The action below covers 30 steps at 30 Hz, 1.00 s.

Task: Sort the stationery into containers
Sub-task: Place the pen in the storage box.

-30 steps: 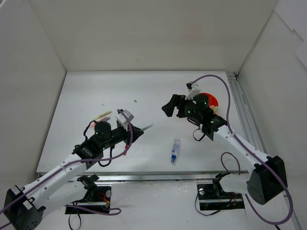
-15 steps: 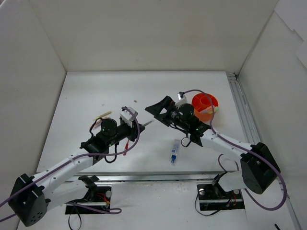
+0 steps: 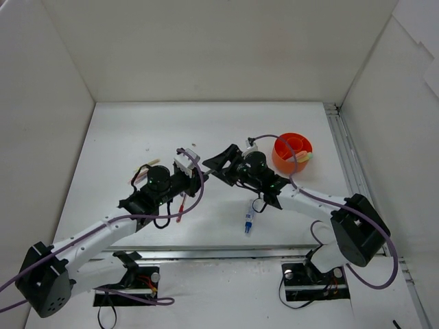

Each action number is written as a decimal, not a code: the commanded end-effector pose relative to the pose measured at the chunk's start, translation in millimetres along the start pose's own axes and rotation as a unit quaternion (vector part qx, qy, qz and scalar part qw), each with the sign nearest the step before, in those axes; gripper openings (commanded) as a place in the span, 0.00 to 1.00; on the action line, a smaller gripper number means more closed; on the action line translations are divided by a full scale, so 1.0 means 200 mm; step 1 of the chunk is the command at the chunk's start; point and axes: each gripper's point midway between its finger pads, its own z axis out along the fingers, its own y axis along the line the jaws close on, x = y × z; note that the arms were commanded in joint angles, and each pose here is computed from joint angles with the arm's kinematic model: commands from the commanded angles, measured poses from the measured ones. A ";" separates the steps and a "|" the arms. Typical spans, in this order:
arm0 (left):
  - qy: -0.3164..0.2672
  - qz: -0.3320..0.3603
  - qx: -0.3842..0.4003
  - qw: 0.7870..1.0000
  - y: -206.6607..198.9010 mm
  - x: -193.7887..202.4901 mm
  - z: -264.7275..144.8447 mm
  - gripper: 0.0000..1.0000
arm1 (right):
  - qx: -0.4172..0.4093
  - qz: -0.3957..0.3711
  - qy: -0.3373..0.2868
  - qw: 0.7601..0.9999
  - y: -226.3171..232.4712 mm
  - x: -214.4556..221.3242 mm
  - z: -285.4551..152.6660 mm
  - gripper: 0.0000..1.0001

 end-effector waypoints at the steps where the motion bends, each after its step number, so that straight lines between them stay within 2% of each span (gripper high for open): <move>1: -0.070 0.020 0.004 0.997 -0.02 -0.24 0.04 0.00 | -0.086 0.013 -0.015 0.996 0.28 -0.04 0.00 0.63; 2: -0.070 0.021 0.006 0.997 -0.03 -0.24 0.04 0.00 | -0.090 0.013 -0.017 0.996 0.30 -0.05 -0.01 0.60; 3: -0.068 0.021 0.005 0.997 -0.02 -0.23 0.05 0.00 | -0.090 0.014 -0.021 0.996 0.30 -0.06 -0.01 0.51; 5: -0.068 0.022 -0.003 0.997 -0.01 -0.23 0.05 0.00 | -0.095 0.014 -0.030 0.995 0.33 -0.07 -0.03 0.42; 6: -0.067 0.023 -0.003 0.997 -0.01 -0.23 0.06 0.00 | -0.092 0.014 -0.035 0.995 0.31 -0.07 -0.03 0.34; 8: -0.064 0.024 -0.004 0.998 -0.01 -0.23 0.06 0.00 | -0.092 0.017 -0.047 0.994 0.32 -0.09 -0.04 0.26; 9: -0.062 0.023 -0.005 0.998 0.00 -0.22 0.06 0.00 | -0.092 0.015 -0.049 0.994 0.31 -0.09 -0.04 0.16; 11: -0.062 0.022 -0.001 0.998 -0.02 -0.22 0.06 0.00 | -0.092 0.010 -0.060 0.994 0.32 -0.11 -0.05 0.02; 12: -0.060 0.024 0.004 0.998 -0.03 -0.22 0.06 0.00 | -0.090 0.008 -0.063 0.994 0.31 -0.12 -0.05 0.00; 14: -0.050 0.026 0.011 0.998 -0.04 -0.20 0.06 0.15 | -0.087 -0.004 -0.075 0.993 0.30 -0.13 -0.05 0.00; 15: -0.049 0.026 0.021 0.998 -0.06 -0.21 0.06 0.27 | -0.087 -0.009 -0.077 0.993 0.31 -0.13 -0.06 0.00; 16: -0.040 0.023 0.025 0.999 -0.07 -0.19 0.05 0.70 | -0.087 -0.020 -0.092 0.992 0.31 -0.17 -0.07 0.00; 17: -0.043 0.021 0.029 0.998 -0.08 -0.20 0.03 0.93 | -0.086 -0.027 -0.099 0.991 0.31 -0.18 -0.08 0.00; 18: -0.037 0.019 0.028 0.999 -0.08 -0.19 0.01 1.00 | -0.085 -0.036 -0.108 0.990 0.31 -0.21 -0.09 0.00; 23: -0.042 -0.006 0.010 0.999 -0.08 -0.20 -0.13 1.00 | -0.064 -0.097 -0.197 0.974 0.28 -0.45 -0.20 0.00; 24: -0.021 -0.015 -0.014 1.000 -0.04 -0.15 -0.15 1.00 | -0.051 -0.111 -0.213 0.969 0.26 -0.51 -0.23 0.00; 27: -0.009 -0.048 -0.079 0.996 0.05 -0.13 -0.24 1.00 | 0.022 -0.201 -0.284 0.937 0.19 -0.72 -0.36 0.00; 28: 0.003 -0.059 -0.098 0.993 0.08 -0.10 -0.26 1.00 | 0.044 -0.264 -0.307 0.913 0.21 -0.79 -0.43 0.00; 30: 0.015 -0.082 -0.141 0.987 0.13 -0.05 -0.31 1.00 | 0.117 -0.300 -0.355 0.878 0.17 -0.93 -0.54 0.00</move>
